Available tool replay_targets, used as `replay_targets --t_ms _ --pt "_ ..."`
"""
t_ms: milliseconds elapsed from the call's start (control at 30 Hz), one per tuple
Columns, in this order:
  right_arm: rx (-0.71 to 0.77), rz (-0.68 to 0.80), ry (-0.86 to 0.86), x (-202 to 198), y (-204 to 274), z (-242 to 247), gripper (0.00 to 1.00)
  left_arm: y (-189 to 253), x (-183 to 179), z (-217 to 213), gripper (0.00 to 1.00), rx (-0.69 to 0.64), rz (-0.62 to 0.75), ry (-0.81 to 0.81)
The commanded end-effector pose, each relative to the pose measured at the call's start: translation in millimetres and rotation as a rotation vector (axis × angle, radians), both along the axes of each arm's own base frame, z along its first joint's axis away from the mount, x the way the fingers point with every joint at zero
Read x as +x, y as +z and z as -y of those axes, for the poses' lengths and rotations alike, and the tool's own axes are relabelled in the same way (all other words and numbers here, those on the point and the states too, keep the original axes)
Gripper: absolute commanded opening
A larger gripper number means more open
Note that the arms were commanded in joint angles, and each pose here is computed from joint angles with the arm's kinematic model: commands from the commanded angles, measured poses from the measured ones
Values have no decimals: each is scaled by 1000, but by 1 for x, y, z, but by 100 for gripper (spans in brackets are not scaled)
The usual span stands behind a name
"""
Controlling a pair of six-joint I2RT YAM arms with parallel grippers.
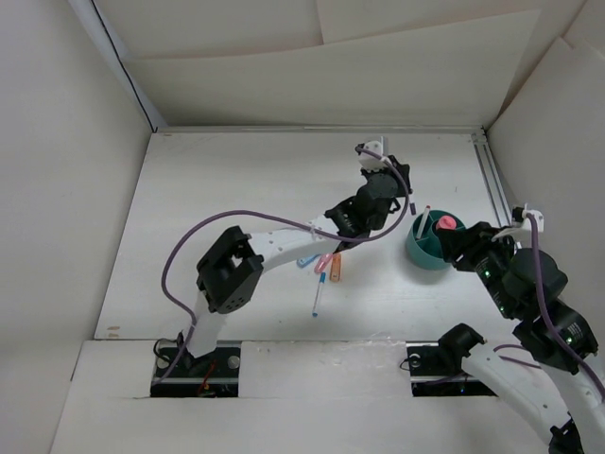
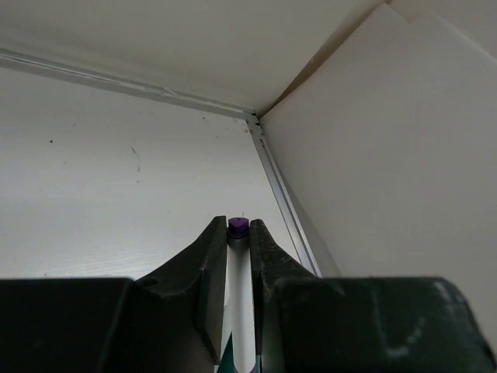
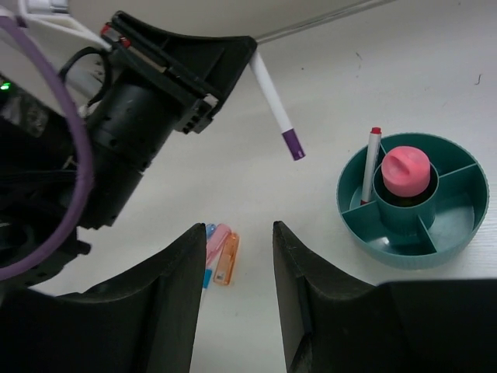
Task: Sort the stationery into containers
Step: Place the pen in the storage box.
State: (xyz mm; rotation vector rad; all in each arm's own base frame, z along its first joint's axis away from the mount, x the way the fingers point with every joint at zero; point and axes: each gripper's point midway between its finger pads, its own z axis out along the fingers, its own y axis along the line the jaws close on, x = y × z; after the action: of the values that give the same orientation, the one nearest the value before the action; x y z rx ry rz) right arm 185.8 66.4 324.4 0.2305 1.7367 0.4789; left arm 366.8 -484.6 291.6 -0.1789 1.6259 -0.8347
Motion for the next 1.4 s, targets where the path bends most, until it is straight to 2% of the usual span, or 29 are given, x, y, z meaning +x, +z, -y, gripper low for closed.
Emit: replay_targets --t_ms 0,100,367,867,1233,1333,1367 --pt "39 56 -29 -5 21 9 45 20 14 15 0 -33 64 16" --pt "33 47 -29 -6 18 9 45 24 21 26 0 -28 74 17" --pt "41 56 -18 -11 19 10 46 0 30 47 0 20 75 -4" --pt "48 62 0 -12 21 7 46 -42 20 71 0 90 73 -44" --pt "53 70 0 -13 23 8 46 -49 16 78 0 113 78 -55" --pt "53 70 0 -13 23 8 46 -54 15 79 5 121 74 -66" --pt "48 62 0 -12 19 8 46 -54 15 79 11 121 74 -66"
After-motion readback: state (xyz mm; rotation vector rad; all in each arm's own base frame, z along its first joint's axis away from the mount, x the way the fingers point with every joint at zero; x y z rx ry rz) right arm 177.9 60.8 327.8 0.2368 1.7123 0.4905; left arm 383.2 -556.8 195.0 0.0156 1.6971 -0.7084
